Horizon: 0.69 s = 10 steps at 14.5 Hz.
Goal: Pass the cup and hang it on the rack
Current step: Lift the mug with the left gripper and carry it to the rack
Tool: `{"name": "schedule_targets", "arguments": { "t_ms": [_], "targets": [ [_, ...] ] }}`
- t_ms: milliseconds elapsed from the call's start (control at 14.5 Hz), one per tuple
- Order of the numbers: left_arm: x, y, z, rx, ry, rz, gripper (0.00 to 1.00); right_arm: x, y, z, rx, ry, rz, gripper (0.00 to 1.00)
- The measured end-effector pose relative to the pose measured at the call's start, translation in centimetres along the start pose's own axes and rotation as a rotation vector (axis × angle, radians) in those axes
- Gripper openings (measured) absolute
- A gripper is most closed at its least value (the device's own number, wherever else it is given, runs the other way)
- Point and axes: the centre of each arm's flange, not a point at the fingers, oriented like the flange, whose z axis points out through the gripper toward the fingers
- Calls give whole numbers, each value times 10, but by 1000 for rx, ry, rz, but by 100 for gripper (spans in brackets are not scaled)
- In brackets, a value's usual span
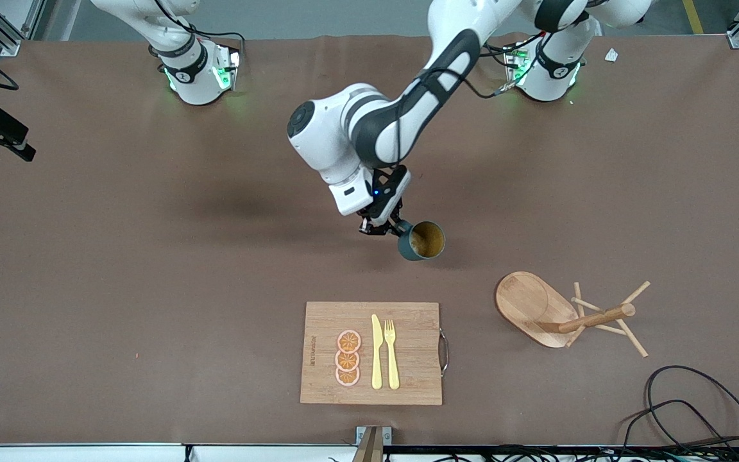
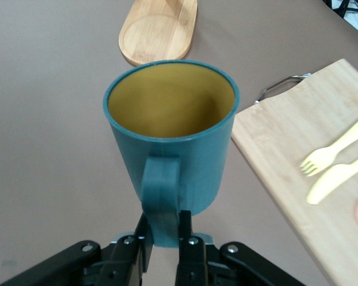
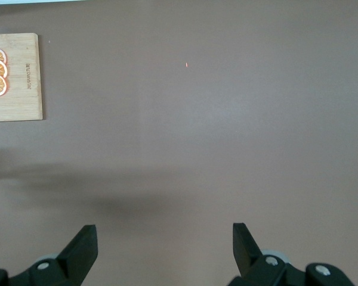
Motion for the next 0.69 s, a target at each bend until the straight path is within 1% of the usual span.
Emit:
{"name": "schedule_targets", "arguments": {
  "t_ms": [138,346,484,691],
  "targets": [
    [45,10,-28,-20,-124,-55,21,0,0,0,0,0,0,100],
    [124,18,-57,-35,-294,-117,21,0,0,0,0,0,0,100],
    [173,18,-69,-40,-403,-141,21,0,0,0,0,1,0,100],
    [232,19,-74,-59,-571,-163,21,0,0,0,0,1,0,100]
  ]
}}
